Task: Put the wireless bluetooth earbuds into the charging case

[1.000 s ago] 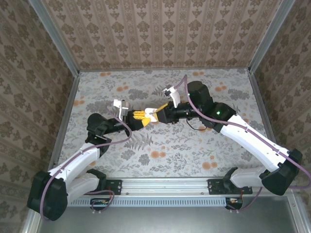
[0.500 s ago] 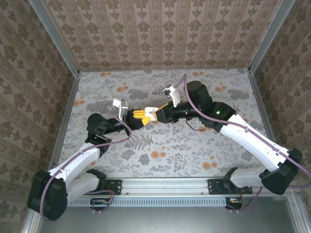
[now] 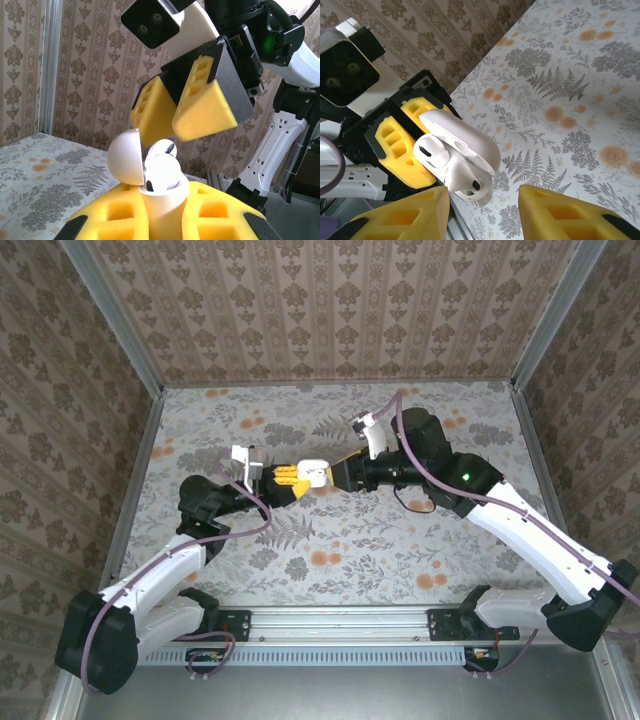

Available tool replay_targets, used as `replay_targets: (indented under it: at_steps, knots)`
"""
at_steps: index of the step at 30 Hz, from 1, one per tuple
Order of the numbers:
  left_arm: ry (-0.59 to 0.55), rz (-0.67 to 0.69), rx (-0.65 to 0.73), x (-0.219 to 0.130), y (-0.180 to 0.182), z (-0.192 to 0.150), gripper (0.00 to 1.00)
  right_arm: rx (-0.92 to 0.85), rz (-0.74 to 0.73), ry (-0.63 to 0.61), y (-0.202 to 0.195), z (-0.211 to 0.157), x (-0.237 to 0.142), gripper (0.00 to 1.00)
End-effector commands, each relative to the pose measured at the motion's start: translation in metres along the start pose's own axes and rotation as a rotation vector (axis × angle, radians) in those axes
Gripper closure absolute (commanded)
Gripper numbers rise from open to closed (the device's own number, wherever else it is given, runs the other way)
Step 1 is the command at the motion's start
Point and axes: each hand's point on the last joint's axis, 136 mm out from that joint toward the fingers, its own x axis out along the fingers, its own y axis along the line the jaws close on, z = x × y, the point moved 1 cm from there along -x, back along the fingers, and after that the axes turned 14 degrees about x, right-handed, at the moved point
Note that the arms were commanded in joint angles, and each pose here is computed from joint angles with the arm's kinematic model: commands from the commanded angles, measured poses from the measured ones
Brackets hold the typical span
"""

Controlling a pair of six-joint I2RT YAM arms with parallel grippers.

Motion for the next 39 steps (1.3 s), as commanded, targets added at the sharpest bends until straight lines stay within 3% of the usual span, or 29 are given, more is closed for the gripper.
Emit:
replay_targets:
  at_steps: [1, 12, 19, 25, 31, 39]
  knots:
    - [-0.045, -0.026, 0.079, 0.003, -0.004, 0.021, 1.00, 0.024, -0.028, -0.050, 0.001, 0.009, -0.014, 0.58]
    - [-0.059, -0.042, 0.078, 0.002, -0.011, 0.029, 1.00, 0.069, 0.040, -0.047, 0.006, 0.016, 0.000, 0.51]
    - [-0.062, -0.071, 0.064, 0.007, -0.011, 0.031, 1.00, 0.186, 0.093, -0.120, -0.003, 0.040, -0.009, 0.49]
    - [-0.056, -0.112, 0.054, 0.015, -0.010, 0.030, 1.00, 0.290, 0.202, -0.034, -0.003, 0.042, 0.008, 0.49]
    - [-0.057, -0.121, 0.039, 0.021, -0.005, 0.029, 1.00, 0.345, 0.307, 0.094, 0.004, 0.033, 0.027, 0.59]
    - [-0.028, -0.073, 0.007, 0.022, 0.008, 0.017, 1.00, 0.274, 0.387, 0.123, 0.023, 0.028, 0.011, 0.62]
